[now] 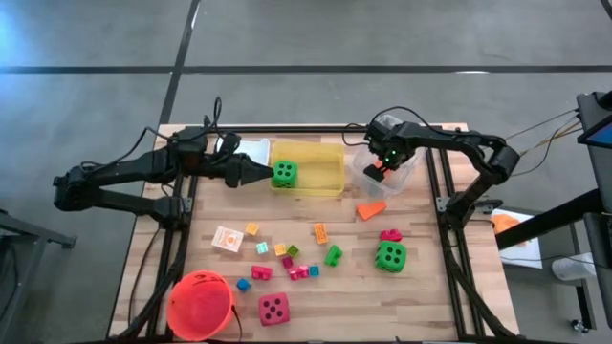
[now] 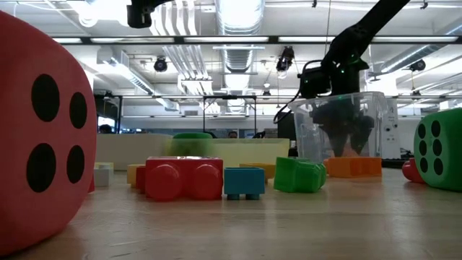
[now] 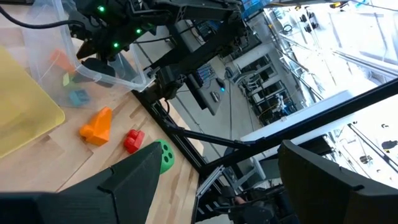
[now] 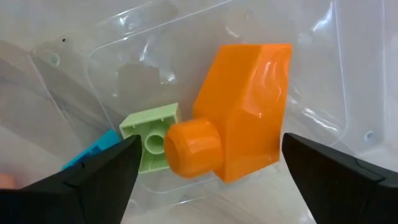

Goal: Pick & Place Toys
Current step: Put the top yellow game piece into the transparent bin

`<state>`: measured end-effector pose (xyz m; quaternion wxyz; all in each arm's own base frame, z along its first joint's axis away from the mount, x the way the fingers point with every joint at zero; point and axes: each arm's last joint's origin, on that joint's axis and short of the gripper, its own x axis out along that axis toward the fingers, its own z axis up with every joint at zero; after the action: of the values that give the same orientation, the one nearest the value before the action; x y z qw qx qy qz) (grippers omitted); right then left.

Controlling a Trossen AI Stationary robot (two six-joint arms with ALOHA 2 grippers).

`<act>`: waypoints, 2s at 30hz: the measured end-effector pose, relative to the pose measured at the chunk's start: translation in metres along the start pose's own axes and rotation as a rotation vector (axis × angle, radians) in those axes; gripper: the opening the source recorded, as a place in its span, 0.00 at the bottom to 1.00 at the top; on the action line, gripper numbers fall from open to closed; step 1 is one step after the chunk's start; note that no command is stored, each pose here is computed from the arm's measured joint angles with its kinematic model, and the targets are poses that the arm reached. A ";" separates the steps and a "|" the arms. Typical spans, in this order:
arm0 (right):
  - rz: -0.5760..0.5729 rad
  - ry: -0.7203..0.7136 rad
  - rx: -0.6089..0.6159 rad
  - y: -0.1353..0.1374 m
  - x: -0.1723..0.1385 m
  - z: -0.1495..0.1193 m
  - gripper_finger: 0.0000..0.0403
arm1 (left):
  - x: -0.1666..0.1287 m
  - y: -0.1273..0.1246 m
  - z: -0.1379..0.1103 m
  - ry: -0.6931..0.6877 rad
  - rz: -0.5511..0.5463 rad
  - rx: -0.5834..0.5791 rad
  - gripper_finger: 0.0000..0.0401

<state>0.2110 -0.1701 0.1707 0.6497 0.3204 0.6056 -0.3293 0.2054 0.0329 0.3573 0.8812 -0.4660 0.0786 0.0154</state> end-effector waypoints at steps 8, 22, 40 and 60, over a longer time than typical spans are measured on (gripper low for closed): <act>0.019 -0.067 0.000 -0.003 -0.025 -0.009 0.96 | 0.000 0.002 -0.001 0.012 0.017 -0.045 0.77; 0.116 -0.266 0.048 -0.003 -0.099 -0.063 0.96 | 0.006 0.051 -0.037 0.376 0.487 -0.145 0.77; 0.432 -0.501 -0.014 0.065 -0.144 -0.135 0.96 | 0.053 0.123 -0.082 0.806 0.981 -0.149 0.61; 0.477 -0.636 -0.032 0.072 -0.182 -0.141 0.96 | 0.082 0.134 -0.131 0.953 1.065 -0.044 0.52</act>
<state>0.1796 -0.0064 0.3449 0.8680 0.3240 0.2877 -0.2427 0.2566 -0.0029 0.1623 0.6141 -0.3380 0.6716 0.2400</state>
